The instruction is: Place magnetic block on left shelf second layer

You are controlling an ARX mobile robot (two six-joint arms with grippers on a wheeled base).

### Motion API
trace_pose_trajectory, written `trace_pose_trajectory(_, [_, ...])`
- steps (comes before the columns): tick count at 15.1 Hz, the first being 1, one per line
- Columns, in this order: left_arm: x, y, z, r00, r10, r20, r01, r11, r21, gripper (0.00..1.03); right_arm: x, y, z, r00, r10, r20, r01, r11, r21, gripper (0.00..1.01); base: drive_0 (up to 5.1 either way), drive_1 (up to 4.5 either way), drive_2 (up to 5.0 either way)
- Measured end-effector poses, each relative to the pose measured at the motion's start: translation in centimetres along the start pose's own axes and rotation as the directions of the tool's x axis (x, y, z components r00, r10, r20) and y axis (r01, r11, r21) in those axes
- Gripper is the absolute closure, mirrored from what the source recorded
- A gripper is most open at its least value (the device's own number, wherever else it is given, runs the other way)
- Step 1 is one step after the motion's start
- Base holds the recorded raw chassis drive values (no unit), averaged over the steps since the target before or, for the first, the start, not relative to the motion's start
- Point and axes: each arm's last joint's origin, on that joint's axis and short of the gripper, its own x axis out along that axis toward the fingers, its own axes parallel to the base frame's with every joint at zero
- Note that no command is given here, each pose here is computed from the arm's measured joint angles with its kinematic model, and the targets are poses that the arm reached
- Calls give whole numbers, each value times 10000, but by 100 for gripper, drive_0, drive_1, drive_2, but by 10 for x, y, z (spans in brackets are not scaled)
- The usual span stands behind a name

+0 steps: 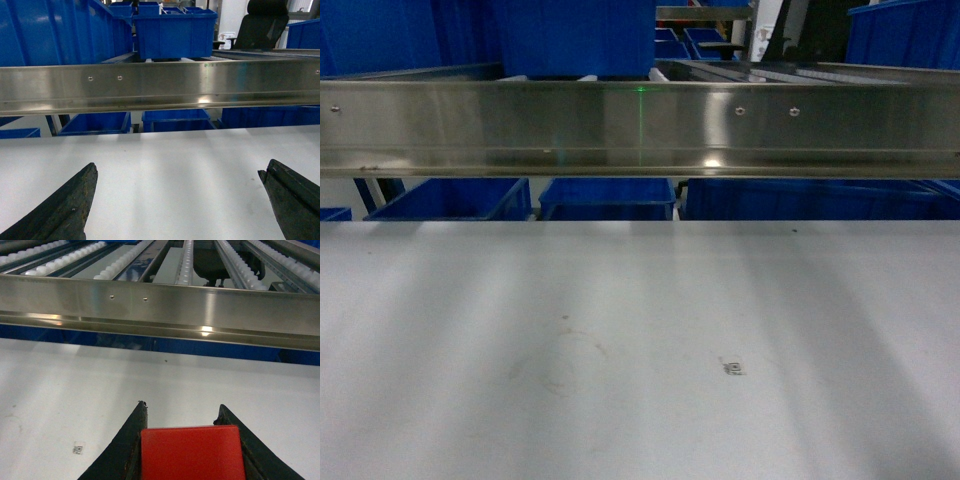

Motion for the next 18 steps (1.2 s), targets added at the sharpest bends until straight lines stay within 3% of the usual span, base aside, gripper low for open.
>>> trace_pose_trajectory(18, [0, 0, 0, 10000, 27, 23, -27, 10000, 0, 5, 0, 0, 0, 10000, -11, -4, 11, 10000, 1, 68, -499, 246, 246])
